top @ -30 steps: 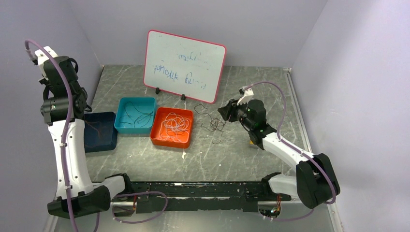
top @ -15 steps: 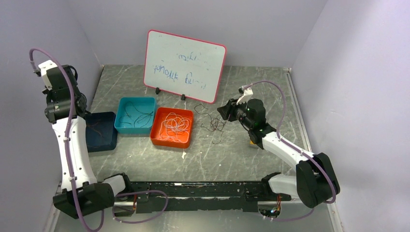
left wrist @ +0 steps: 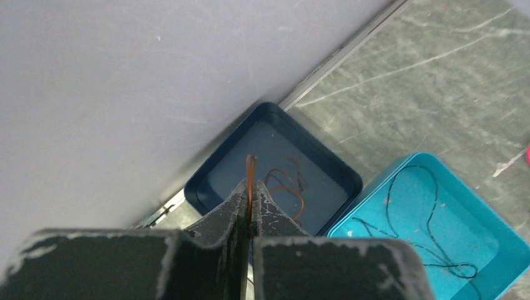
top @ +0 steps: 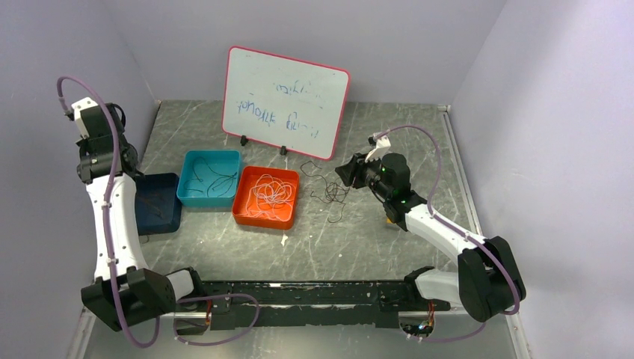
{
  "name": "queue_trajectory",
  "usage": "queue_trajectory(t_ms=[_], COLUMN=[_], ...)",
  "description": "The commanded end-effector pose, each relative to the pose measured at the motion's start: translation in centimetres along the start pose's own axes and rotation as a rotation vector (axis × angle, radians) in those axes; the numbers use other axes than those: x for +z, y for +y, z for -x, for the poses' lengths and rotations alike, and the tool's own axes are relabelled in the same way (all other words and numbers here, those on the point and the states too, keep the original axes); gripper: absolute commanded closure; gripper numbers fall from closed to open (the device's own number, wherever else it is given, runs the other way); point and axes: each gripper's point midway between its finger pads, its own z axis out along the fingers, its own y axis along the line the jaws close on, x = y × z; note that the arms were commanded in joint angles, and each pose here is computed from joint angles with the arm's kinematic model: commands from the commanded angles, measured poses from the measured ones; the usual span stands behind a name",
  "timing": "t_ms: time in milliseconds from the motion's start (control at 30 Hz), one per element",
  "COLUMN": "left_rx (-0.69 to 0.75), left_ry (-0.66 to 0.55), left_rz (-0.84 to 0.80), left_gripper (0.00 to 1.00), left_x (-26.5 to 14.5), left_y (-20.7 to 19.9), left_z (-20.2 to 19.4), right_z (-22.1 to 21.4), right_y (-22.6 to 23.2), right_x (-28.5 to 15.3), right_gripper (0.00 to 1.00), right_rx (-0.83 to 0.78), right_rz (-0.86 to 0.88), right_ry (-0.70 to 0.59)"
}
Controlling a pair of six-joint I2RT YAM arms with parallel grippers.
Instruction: Untangle the cables
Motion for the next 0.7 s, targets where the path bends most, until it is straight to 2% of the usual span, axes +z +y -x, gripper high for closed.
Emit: queue_trajectory(t_ms=[0, 367, 500, 667], left_rx=[-0.06, -0.042, -0.033, -0.002], left_ry=[-0.127, -0.252, -0.257, -0.238], left_rz=[-0.052, -0.023, -0.028, -0.018], left_gripper=[0.93, 0.93, 0.93, 0.93], left_x=[-1.7, -4.2, -3.6, -1.6], left_y=[-0.4, 0.7, 0.2, -0.5], left_z=[5.3, 11.7, 12.3, 11.3], right_z=[0.8, 0.5, 0.5, 0.3], right_y=[0.6, 0.5, 0.5, 0.4], right_x=[0.0, -0.2, -0.1, 0.1], right_gripper=[0.55, 0.55, 0.55, 0.55], right_rx=[-0.01, -0.009, -0.01, -0.011], right_rz=[0.012, 0.008, 0.007, 0.007], right_ry=[-0.015, -0.008, -0.004, -0.001])
